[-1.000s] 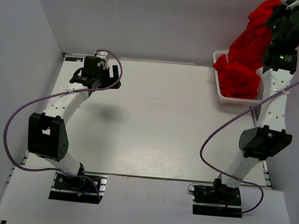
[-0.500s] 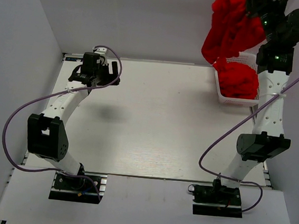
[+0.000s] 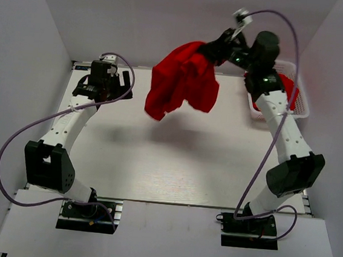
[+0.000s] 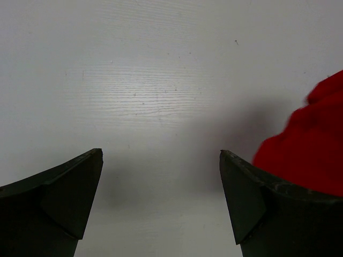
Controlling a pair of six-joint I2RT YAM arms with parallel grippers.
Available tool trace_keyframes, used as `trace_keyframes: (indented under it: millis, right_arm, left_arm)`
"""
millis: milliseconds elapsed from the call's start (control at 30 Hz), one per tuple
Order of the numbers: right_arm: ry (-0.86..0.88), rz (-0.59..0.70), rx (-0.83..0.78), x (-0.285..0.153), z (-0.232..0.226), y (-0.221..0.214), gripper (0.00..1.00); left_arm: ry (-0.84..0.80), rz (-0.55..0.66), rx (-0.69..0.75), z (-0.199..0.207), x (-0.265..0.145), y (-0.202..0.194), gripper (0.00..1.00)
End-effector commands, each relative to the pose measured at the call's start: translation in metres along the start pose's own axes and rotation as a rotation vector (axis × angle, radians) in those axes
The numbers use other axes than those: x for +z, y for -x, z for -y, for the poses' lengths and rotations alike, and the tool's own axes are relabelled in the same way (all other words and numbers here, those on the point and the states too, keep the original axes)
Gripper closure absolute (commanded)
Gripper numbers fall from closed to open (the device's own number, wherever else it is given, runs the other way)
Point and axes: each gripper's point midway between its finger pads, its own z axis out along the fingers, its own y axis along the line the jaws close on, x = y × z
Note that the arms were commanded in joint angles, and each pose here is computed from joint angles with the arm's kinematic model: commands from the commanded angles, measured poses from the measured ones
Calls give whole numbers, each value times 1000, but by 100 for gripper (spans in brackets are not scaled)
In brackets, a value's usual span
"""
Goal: Fold and stack the t-shirts
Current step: Move the tshirt to the center of the board, then flatten out the tshirt
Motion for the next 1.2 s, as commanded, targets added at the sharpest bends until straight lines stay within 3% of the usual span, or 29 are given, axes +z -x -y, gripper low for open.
trace_keyframes:
  millis: [0, 167, 200, 233, 300, 333, 800, 933, 1167]
  right_arm:
    - [-11, -76, 14, 11, -6, -41, 100]
    - [-32, -189, 57, 12, -14, -94, 100]
    - [-34, -205, 65, 10, -14, -100, 91]
    - [-42, -212, 66, 9, -16, -103, 56]
    - [-87, -247, 87, 6, -10, -122, 16]
    - [-96, -254, 89, 5, -9, -125, 10]
    - [-365, -323, 59, -16, 31, -141, 10]
    - [-547, -364, 66, -41, 54, -153, 10]
    - [-788, -502, 135, -102, 75, -214, 10]
  left_arm:
    - [27, 26, -44, -2, -29, 12, 0]
    - [44, 42, -56, -5, -39, 13, 0]
    - [44, 42, -56, -5, -39, 13, 0]
    - [44, 42, -56, -6, -41, 12, 0]
    - [54, 45, -65, -7, -41, 12, 0]
    - [57, 37, -65, -8, -41, 10, 0]
    - [26, 5, -27, -5, -35, 0, 0]
    - [-43, -55, 2, 8, -18, -17, 0]
    - [-141, -145, -37, 27, 39, -33, 0]
